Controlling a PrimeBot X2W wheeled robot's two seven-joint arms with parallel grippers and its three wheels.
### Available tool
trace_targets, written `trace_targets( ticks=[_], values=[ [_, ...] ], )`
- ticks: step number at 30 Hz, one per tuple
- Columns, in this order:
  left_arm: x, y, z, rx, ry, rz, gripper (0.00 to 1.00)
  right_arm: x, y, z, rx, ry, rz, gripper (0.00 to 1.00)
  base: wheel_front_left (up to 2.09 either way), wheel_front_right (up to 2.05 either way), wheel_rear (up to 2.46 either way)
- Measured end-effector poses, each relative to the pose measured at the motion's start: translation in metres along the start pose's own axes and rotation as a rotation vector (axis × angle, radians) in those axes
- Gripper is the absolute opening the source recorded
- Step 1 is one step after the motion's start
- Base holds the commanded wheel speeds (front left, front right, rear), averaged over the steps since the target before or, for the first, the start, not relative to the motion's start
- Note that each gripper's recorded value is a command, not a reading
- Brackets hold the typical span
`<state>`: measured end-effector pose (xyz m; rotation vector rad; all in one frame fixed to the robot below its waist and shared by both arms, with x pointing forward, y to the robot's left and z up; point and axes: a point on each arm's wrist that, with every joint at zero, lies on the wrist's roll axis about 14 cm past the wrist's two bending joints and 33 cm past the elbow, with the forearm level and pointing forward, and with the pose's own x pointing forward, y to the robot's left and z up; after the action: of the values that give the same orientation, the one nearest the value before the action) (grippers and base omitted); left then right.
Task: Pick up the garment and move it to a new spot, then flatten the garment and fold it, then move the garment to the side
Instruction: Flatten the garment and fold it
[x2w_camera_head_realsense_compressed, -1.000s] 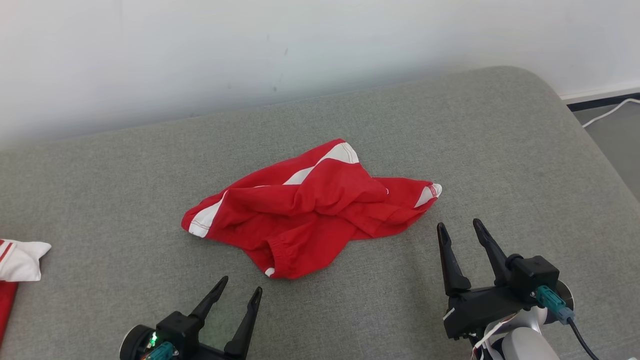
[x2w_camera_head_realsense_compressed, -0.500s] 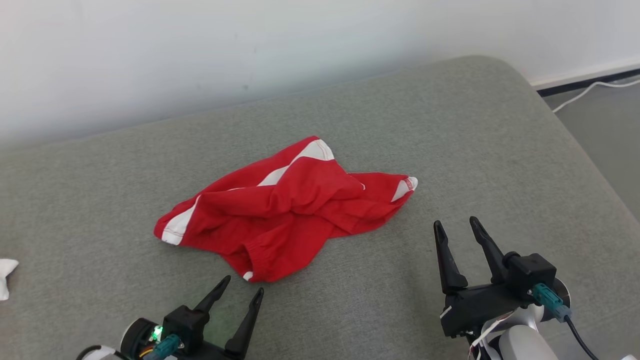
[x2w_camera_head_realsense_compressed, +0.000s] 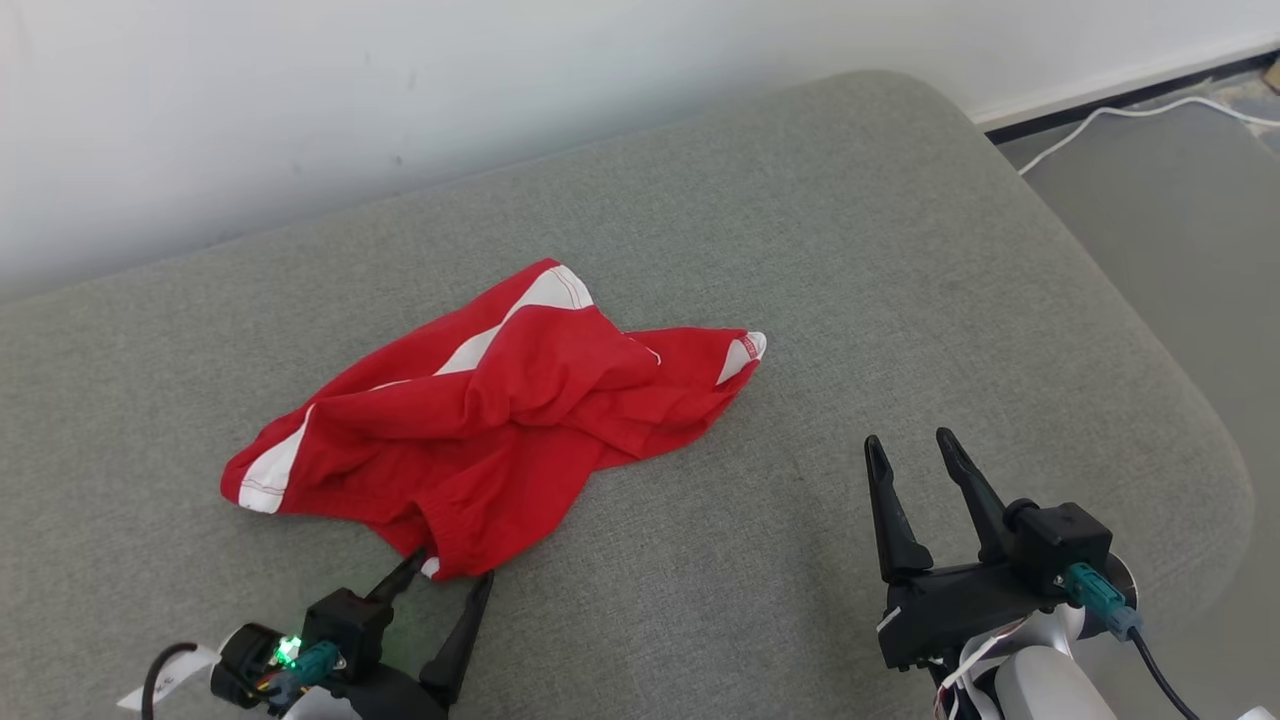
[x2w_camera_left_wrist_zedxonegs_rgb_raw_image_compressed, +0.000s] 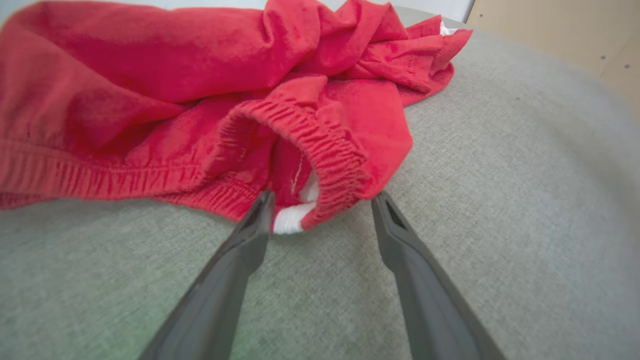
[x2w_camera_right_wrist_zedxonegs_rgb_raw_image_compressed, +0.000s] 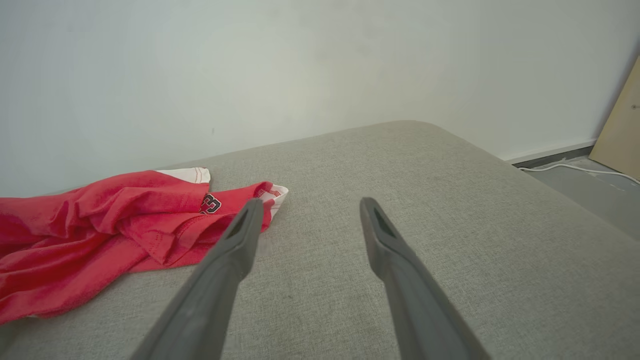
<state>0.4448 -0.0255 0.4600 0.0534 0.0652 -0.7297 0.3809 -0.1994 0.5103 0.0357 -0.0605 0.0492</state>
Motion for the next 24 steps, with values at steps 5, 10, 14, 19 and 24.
trace_targets(
  ticks=[5,10,14,19,24],
  values=[
    [0.007,0.000,-0.008,0.002,0.026,-0.015,0.39,-0.001,-0.004,-0.003,0.000,0.010,-0.012,1.00,0.00,0.00,0.00],
    [0.008,-0.002,-0.003,0.000,0.015,-0.022,0.00,0.001,-0.003,-0.003,0.003,0.007,-0.011,1.00,0.00,0.00,0.00],
    [0.005,0.001,0.008,0.000,-0.018,-0.009,0.00,0.003,0.003,-0.003,0.009,0.005,0.006,1.00,0.00,0.00,0.00],
    [-0.012,0.005,0.024,-0.011,-0.074,0.029,0.00,0.007,0.018,-0.003,0.019,0.001,0.051,1.00,0.00,0.00,0.00],
    [-0.032,0.006,0.032,-0.015,-0.102,0.061,0.00,0.009,0.032,-0.005,0.032,0.005,0.092,1.00,0.00,0.00,0.00]
  ],
)
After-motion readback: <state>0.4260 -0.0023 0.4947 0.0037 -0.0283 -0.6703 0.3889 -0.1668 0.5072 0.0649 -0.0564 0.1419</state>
